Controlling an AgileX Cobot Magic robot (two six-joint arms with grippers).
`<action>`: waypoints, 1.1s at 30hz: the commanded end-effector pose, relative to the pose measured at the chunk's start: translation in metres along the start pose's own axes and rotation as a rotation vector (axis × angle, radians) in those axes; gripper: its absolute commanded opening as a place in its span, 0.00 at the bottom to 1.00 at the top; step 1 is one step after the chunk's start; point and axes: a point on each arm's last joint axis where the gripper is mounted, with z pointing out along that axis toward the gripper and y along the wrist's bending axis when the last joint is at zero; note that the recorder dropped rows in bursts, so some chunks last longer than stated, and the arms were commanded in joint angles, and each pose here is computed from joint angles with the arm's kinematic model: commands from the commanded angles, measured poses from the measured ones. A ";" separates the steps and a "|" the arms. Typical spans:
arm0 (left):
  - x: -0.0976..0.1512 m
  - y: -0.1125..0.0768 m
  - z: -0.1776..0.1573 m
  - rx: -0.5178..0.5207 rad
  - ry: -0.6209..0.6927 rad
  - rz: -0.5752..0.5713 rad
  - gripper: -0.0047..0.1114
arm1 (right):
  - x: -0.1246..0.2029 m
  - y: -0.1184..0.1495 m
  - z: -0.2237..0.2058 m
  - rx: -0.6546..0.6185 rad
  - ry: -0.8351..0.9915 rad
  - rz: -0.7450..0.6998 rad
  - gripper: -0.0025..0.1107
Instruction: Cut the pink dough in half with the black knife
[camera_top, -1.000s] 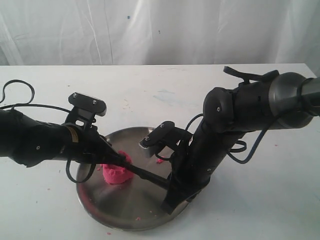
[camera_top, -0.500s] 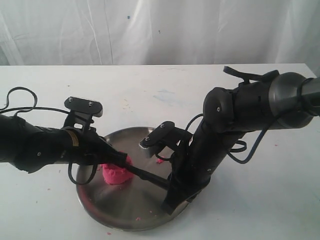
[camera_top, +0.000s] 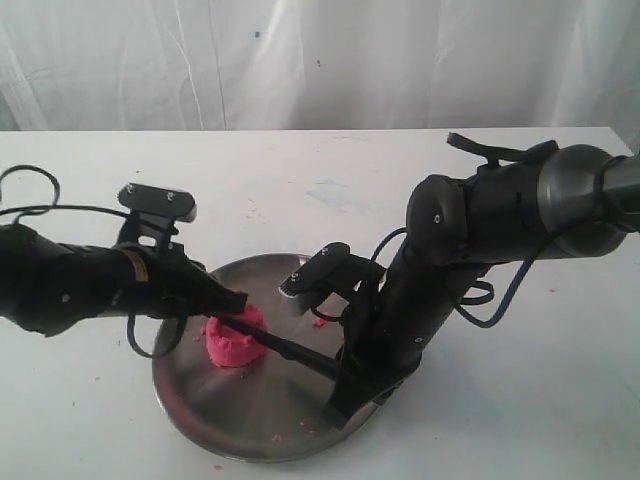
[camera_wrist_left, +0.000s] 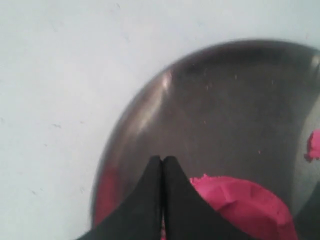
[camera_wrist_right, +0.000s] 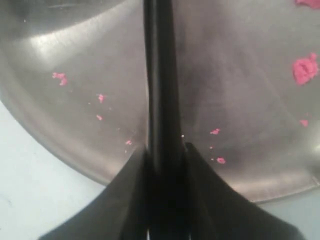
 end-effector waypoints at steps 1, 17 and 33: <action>-0.010 0.011 -0.018 -0.036 0.020 -0.031 0.04 | -0.002 0.000 -0.001 0.005 -0.011 0.010 0.02; 0.007 0.012 -0.015 -0.038 0.088 0.001 0.04 | -0.002 0.000 -0.001 0.004 -0.012 0.012 0.02; 0.020 0.001 0.003 0.012 0.111 0.106 0.04 | -0.002 0.000 -0.001 0.004 -0.012 0.012 0.02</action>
